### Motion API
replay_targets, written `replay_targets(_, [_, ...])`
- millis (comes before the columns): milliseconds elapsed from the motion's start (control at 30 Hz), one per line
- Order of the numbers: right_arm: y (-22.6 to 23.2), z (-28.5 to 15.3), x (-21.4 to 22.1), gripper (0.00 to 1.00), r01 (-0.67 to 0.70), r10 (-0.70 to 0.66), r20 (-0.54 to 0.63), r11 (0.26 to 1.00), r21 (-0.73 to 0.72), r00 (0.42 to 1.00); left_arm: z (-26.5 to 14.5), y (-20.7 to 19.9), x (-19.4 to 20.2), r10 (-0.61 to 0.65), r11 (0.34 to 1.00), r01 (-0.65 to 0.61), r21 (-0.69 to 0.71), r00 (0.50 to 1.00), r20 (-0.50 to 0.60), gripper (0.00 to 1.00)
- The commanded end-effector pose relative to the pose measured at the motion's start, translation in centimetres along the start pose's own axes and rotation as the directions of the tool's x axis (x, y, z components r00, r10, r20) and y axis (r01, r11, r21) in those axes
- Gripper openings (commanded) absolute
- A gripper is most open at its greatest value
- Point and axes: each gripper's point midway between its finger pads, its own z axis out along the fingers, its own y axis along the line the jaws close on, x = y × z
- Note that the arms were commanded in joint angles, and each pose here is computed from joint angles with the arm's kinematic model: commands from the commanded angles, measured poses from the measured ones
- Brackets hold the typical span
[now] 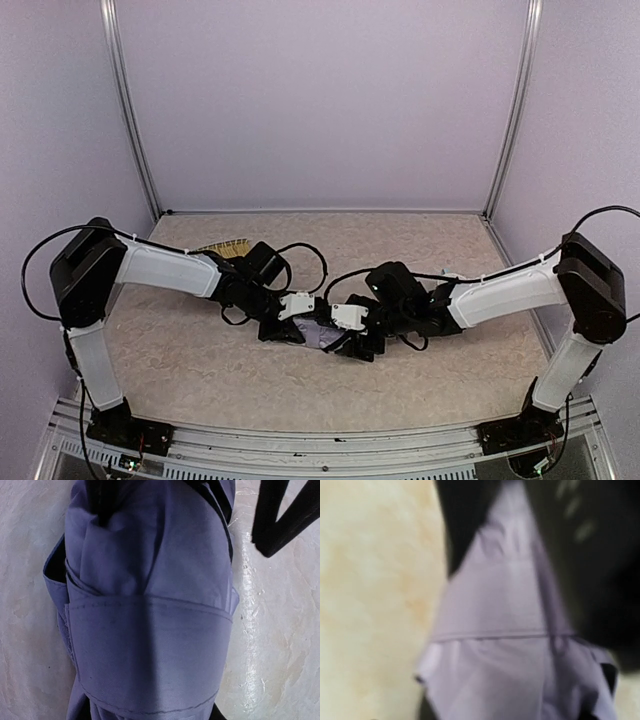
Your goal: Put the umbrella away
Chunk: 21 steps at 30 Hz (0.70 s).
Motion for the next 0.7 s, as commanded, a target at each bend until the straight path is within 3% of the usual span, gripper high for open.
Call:
replay_targets(0, [-2.4, 2.0, 1.9, 0.84, 0.089, -0.079, -0.109, 0.992, 0.094, 0.991, 1.3, -4.8, 5.7, -0.087, 0.975, 0.122, 0.185, 0.979, -0.186, 0.0])
replay_targets(133, [-1.4, 3.4, 3.1, 0.83, 0.114, -0.106, -0.152, 0.992, 0.047, 0.983, 1.2, -4.8, 5.4, -0.09, 0.972, 0.126, 0.199, 0.979, -0.181, 0.0])
replay_targets(300, [-0.4, 5.1, 5.4, 0.69, 0.097, -0.092, -0.253, 0.995, 0.009, 0.963, 1.1, -4.6, 5.3, -0.098, 0.968, 0.134, 0.213, 0.98, -0.172, 0.0])
replay_targets(467, [0.2, 5.5, 7.2, 0.27, 0.061, -0.066, -0.345, 0.998, -0.025, 0.936, 0.5, -4.0, 4.5, -0.098, 0.972, 0.123, 0.202, 0.987, -0.13, 0.0])
replay_targets(500, [0.1, 5.5, 7.4, 0.2, 0.057, -0.062, -0.355, 0.998, -0.027, 0.933, 0.3, -3.6, 4.2, -0.102, 0.975, 0.122, 0.183, 0.988, -0.115, 0.02])
replay_targets(567, [0.0, 5.3, 7.4, 0.07, 0.055, -0.057, -0.362, 0.998, -0.018, 0.931, -0.5, -2.0, 3.3, -0.128, 0.986, 0.134, 0.103, 0.989, -0.068, 0.2])
replay_targets(667, [-0.7, 4.9, 6.9, 0.0, 0.047, -0.039, -0.357, 0.999, 0.013, 0.933, -2.7, 0.7, 1.4, -0.137, 0.99, 0.139, -0.039, 0.99, 0.037, 0.42])
